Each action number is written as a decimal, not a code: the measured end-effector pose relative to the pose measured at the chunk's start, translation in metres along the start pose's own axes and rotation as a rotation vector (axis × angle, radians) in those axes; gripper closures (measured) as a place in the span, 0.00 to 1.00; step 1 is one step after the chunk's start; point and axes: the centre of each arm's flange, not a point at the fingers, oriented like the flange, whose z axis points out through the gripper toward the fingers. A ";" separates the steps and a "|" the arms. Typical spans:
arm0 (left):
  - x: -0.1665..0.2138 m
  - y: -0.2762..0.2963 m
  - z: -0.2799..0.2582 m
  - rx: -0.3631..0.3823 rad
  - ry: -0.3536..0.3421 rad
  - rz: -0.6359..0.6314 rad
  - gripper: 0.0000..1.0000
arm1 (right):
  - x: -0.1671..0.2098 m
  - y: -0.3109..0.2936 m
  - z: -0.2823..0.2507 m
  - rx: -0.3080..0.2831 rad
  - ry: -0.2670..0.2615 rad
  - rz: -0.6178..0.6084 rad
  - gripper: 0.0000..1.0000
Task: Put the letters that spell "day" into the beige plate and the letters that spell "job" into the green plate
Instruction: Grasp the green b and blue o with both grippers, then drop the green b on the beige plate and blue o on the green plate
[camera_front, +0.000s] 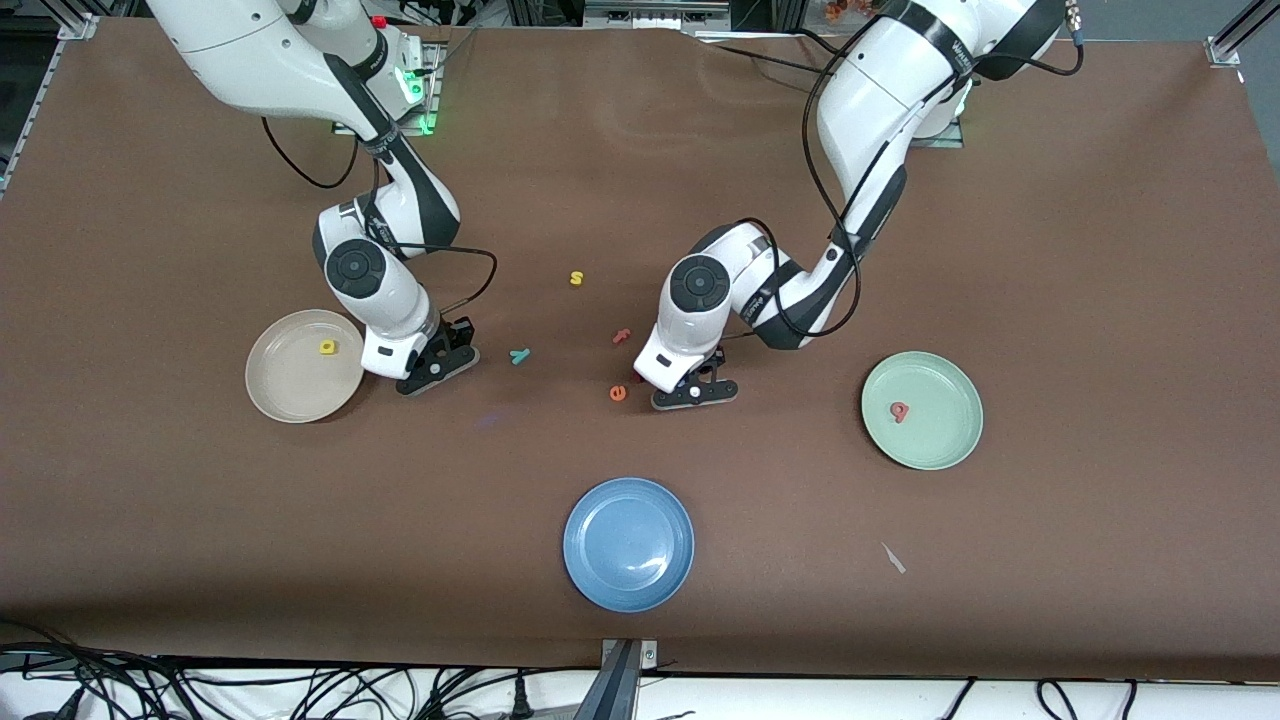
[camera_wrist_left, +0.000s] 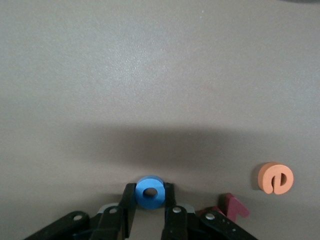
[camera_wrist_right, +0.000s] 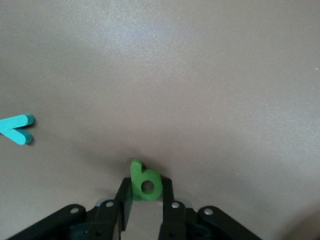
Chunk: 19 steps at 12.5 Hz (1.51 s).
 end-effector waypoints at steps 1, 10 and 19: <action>0.002 0.000 -0.001 -0.001 0.004 -0.002 0.76 | 0.000 0.000 0.000 0.000 0.000 0.000 0.73; 0.052 -0.050 -0.069 0.096 -0.028 0.080 0.76 | 0.005 0.020 -0.021 -0.012 -0.031 0.038 0.73; 0.115 -0.184 -0.101 0.202 -0.255 0.407 0.76 | -0.068 0.156 -0.082 0.044 -0.112 0.451 0.73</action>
